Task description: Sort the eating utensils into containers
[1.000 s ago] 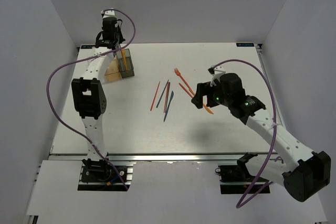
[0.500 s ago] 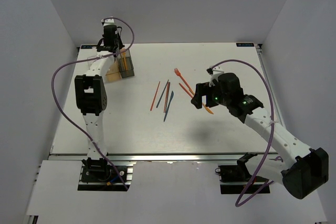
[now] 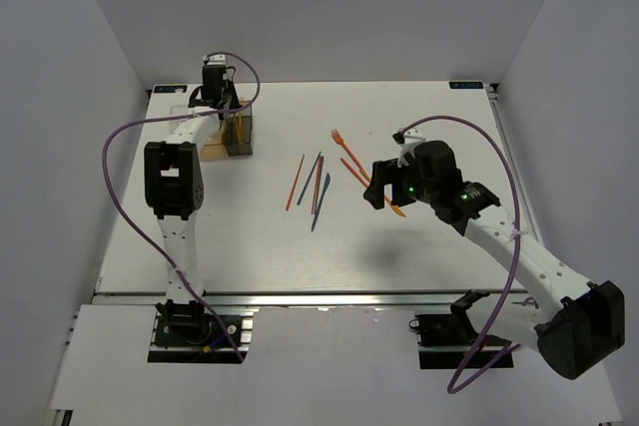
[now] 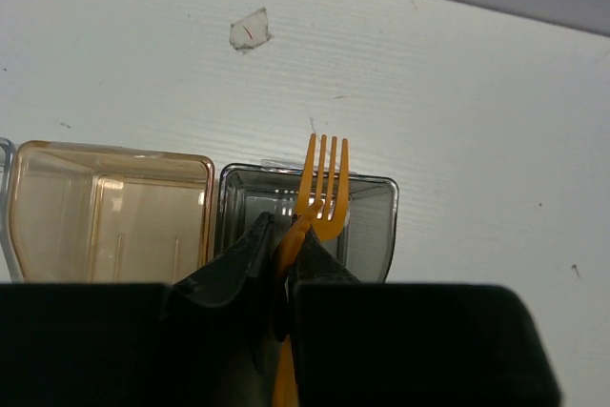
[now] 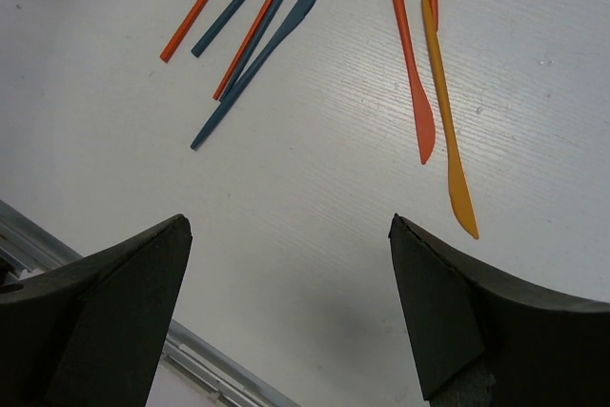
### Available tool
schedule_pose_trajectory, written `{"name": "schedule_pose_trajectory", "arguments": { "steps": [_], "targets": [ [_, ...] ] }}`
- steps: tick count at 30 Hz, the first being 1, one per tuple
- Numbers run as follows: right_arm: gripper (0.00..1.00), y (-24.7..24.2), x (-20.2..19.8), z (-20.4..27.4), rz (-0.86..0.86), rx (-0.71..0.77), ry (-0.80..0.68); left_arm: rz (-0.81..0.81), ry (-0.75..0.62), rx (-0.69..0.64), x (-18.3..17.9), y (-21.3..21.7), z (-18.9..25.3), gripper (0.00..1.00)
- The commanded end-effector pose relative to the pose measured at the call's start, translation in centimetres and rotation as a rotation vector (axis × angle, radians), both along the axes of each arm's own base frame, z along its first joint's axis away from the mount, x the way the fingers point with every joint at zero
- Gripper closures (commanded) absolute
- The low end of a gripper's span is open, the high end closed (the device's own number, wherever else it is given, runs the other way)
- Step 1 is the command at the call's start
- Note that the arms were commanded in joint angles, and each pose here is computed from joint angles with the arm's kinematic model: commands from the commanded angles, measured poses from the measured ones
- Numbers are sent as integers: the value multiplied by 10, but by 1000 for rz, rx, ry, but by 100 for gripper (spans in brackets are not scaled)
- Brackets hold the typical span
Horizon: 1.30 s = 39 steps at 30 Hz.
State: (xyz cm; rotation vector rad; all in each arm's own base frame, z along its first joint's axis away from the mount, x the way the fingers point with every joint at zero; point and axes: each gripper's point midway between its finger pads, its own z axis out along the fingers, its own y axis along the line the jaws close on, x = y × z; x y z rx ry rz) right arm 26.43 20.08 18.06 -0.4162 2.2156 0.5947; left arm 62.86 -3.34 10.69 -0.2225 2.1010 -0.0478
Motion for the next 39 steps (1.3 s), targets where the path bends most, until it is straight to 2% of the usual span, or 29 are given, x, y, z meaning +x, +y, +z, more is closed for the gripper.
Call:
{"name": "schedule_pose_trajectory", "arguments": {
  "steps": [1, 9, 14, 26, 30, 31, 34, 39],
  "targets": [
    [11, 0, 2, 10, 10, 18, -46, -45, -68, -9, -4, -4, 43, 100],
    [11, 1, 2, 10, 15, 23, -48, -110, 17, 68, -3, -3, 32, 100],
    [11, 3, 3, 6, 16, 17, -32, -160, 26, 68, -4, -10, 36, 100],
    [11, 3, 2, 4, 20, 16, -25, -143, 39, 110, 2, -2, 21, 98],
    [11, 3, 3, 4, 21, 14, -25, -144, 38, 122, 3, 0, 19, 89],
    [11, 3, 3, 3, 22, 14, -23, -146, 33, 123, 3, -1, 21, 81],
    [11, 4, 3, 3, 24, 14, -21, -146, 38, 125, 3, -1, 20, 69],
    [11, 4, 3, 3, 24, 13, -19, -147, 44, 121, 2, -2, 18, 66]
  ]
}}
